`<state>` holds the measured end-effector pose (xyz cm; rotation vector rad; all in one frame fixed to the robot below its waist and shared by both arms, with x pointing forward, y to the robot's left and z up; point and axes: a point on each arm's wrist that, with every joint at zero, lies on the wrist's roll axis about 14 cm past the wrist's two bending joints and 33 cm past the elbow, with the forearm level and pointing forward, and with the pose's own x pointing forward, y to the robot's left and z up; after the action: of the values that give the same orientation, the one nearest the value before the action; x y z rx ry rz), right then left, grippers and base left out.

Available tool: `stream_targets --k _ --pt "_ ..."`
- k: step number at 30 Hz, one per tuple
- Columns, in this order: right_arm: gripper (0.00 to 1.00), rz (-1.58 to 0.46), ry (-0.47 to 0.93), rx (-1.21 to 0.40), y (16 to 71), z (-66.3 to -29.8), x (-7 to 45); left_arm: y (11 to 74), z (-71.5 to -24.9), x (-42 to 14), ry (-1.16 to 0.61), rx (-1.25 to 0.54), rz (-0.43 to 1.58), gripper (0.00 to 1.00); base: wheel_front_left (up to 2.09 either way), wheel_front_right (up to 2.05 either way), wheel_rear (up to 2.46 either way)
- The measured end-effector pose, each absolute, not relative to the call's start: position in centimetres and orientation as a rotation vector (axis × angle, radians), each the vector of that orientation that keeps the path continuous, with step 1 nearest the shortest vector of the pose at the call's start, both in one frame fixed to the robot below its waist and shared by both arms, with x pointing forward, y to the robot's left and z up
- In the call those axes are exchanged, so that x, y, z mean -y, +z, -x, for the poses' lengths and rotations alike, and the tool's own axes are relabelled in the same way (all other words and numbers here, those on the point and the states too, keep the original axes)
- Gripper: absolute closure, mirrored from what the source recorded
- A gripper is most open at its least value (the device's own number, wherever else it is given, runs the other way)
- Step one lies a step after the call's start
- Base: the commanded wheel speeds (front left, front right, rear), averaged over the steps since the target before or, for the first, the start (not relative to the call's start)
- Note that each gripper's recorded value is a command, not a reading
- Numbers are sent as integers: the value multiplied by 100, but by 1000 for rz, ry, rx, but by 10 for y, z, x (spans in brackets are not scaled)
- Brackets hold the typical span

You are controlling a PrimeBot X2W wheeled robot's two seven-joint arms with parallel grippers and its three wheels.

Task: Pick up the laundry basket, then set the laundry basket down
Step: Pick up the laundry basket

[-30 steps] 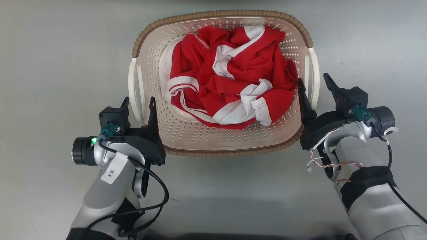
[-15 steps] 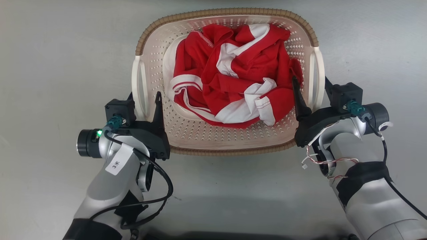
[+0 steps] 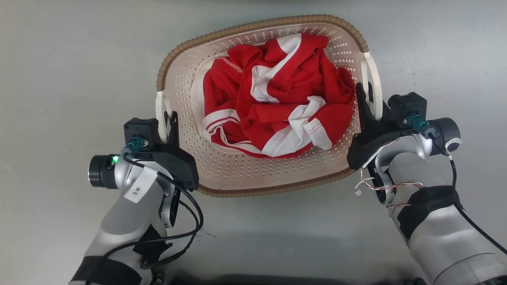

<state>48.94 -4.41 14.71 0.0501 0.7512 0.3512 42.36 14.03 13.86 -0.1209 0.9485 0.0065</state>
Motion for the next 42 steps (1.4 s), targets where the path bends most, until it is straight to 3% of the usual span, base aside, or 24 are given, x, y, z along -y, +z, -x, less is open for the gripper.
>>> stream_targets --k 26,42 --pt "100 -72 301 -742 177 -490 50 163 -438 -131 -36 -911 96 100 0 0 0" --pt "100 -90 276 -777 212 -453 59 198 -422 -122 -89 -906 89 100 0 0 0"
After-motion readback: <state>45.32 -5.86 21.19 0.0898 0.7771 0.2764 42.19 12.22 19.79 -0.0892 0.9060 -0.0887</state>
